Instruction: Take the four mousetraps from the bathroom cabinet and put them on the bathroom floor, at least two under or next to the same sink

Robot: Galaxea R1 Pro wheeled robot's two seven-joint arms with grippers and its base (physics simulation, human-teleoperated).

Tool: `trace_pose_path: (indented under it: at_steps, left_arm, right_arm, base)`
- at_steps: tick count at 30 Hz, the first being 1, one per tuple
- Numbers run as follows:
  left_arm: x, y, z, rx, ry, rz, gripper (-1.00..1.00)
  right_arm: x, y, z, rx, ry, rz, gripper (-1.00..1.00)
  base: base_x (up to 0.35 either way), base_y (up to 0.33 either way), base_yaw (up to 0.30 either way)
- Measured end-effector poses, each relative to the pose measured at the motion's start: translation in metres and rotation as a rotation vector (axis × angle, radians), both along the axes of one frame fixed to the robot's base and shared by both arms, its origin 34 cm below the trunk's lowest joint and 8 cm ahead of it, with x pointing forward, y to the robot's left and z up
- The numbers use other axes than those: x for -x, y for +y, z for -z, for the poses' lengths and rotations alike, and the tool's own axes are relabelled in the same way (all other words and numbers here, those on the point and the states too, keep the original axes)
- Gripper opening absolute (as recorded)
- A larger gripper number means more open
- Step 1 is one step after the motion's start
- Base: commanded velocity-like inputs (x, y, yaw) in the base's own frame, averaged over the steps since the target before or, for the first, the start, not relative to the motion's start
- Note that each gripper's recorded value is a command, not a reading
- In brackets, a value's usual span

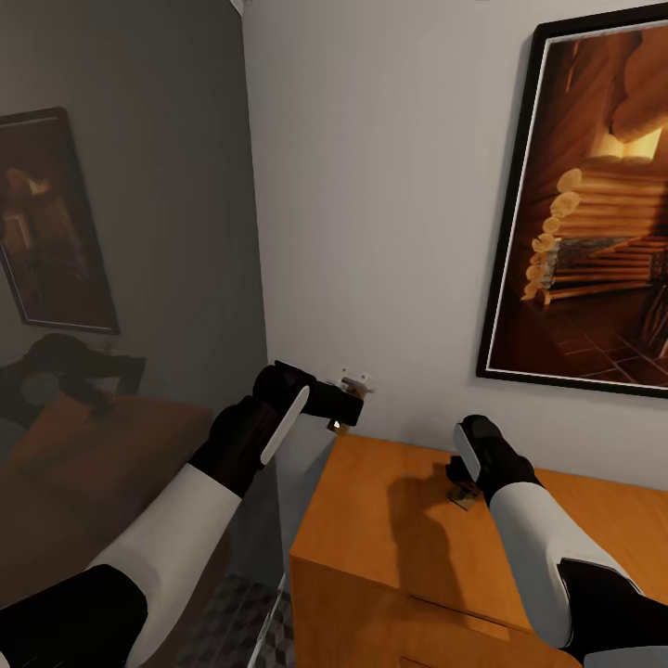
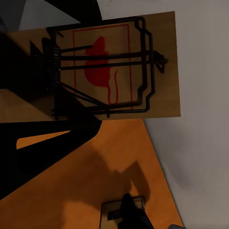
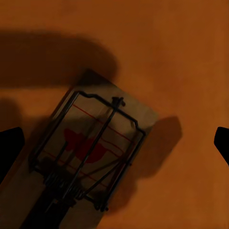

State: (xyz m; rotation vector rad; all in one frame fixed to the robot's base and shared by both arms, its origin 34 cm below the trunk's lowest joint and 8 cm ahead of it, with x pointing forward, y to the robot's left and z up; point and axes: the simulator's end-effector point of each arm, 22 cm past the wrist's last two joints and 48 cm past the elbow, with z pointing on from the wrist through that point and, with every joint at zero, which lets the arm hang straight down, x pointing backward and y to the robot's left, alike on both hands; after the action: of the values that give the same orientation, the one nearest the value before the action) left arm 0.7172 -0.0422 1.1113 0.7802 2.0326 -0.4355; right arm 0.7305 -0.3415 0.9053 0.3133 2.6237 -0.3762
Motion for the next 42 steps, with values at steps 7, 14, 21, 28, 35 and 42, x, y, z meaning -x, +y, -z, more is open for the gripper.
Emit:
trace_pose_path:
  at_steps: [7,14,21,28,35,42]
  left_arm:
    - [0.000,0.000,0.000,0.000,0.000,0.000,-1.00]
    - [0.000,0.000,0.000,0.000,0.000,0.000,-1.00]
    - [0.000,0.000,0.000,0.000,0.000,0.000,-1.00]
    - [0.000,0.000,0.000,0.000,0.000,0.000,-1.00]
    - [0.000,0.000,0.000,-0.001,0.000,0.000,-1.00]
    - [0.000,0.000,-0.001,0.000,-0.003,0.001,-1.00]
  right_arm:
    - [0.000,0.000,0.000,0.001,0.000,-0.001,1.00]
    - [0.000,0.001,0.000,0.000,0.000,-0.002,1.00]
    - [-0.001,0.011,0.003,-0.056,-0.006,-0.001,1.00]
    - [-0.001,0.012,0.003,-0.063,-0.006,0.000,1.00]
    - [-0.001,0.011,0.003,-0.068,-0.007,0.002,1.00]
    - [-0.001,0.011,0.003,-0.065,-0.007,0.002,1.00]
  base:
    - [0.000,0.000,0.000]
    - [0.000,0.000,0.000]
    - [0.000,0.000,0.000]
    - [0.000,0.000,0.000]
    - [0.000,0.000,0.000]
    - [-0.037,0.000,0.000]
